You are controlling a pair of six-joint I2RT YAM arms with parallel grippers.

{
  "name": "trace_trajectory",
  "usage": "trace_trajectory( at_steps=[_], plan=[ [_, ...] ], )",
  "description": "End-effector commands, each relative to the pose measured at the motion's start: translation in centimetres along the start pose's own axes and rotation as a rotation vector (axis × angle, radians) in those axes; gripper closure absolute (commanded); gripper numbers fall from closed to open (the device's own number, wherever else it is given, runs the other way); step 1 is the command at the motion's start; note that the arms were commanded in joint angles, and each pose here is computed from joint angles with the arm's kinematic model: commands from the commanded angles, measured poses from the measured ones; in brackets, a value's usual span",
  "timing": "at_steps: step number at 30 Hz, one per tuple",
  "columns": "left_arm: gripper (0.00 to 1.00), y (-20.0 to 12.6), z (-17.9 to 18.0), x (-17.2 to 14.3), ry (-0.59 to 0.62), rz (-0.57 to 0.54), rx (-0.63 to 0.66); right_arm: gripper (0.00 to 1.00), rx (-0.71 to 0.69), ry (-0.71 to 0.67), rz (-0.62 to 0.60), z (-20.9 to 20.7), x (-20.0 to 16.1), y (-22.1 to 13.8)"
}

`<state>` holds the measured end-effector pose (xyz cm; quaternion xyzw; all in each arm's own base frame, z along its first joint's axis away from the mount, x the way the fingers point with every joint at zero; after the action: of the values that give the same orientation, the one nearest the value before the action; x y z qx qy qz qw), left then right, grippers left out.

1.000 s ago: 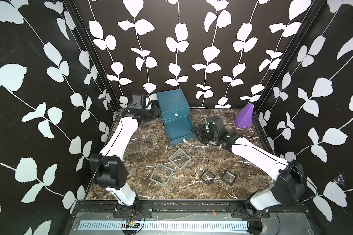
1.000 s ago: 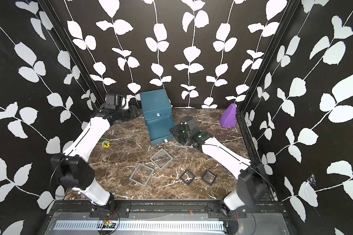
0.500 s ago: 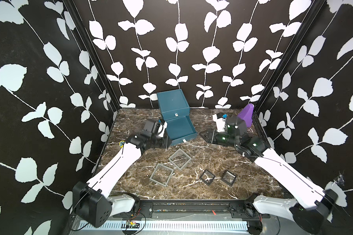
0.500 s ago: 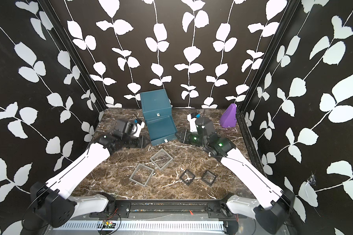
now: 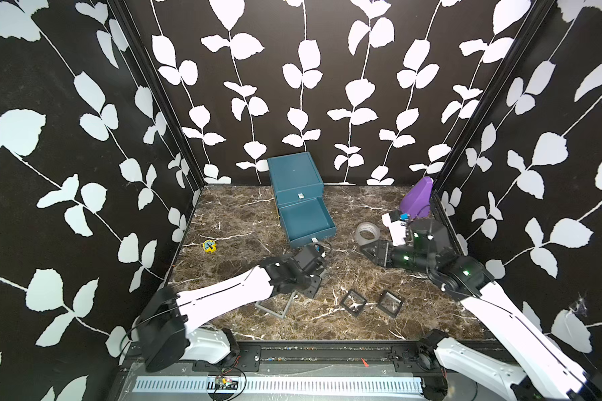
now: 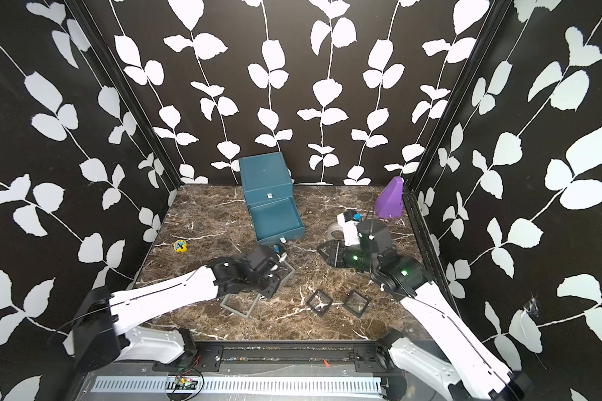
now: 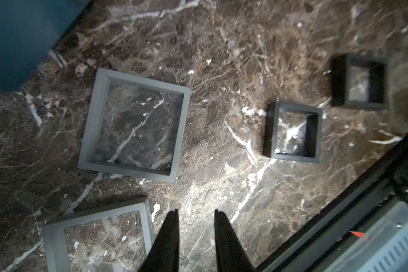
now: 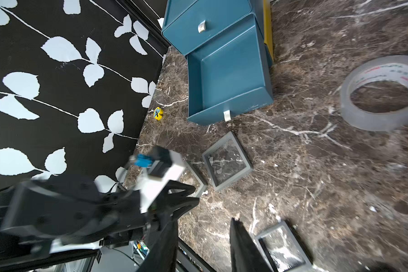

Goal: Place the brooch boxes into the drawer by color
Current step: Pick up the brooch box from the center of the board.

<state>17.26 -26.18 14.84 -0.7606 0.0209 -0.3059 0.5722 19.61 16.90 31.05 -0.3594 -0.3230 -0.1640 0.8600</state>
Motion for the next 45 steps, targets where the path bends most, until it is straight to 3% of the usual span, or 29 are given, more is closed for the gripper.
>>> trace_trajectory(
  at_steps=[1, 7, 15, 27, 45],
  plan=[
    [0.74, 0.7, -0.3, 0.5, 0.015, -0.013, 0.061, 0.62, 0.009, -0.017, 0.017, -0.1, -1.1, -1.5],
    [0.66, 2.8, -0.4, -0.1, 0.09, 0.06, 0.108, 0.62, 0.004, -0.016, 0.003, -0.1, -1.7, -3.1],
    [0.65, 5.2, -0.5, -0.4, 0.135, 0.14, 0.153, 0.62, 0.009, -0.014, 0.004, 0.0, -1.7, -3.4],
    [0.59, 5.9, -0.1, 0.4, 0.175, 0.143, 0.224, 0.62, 0.013, 0.0, 0.018, -0.2, -1.5, -2.8],
    [0.69, 8.4, 0.1, 1.1, 0.188, 0.208, 0.203, 0.62, 0.013, 0.021, 0.015, -0.5, -1.4, -2.7]
  ],
)
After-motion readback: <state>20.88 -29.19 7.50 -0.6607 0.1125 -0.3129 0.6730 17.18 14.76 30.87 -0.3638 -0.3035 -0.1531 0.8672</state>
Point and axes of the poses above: each gripper's point midway between its finger pads, its own y axis out along the fingers, its own z axis along the line the jaws close on, x = y × z, the point moved 4 cm from there along -y, back along the fingers, and after that the axes turned 7 degrees about -y, right-handed, at the moved point
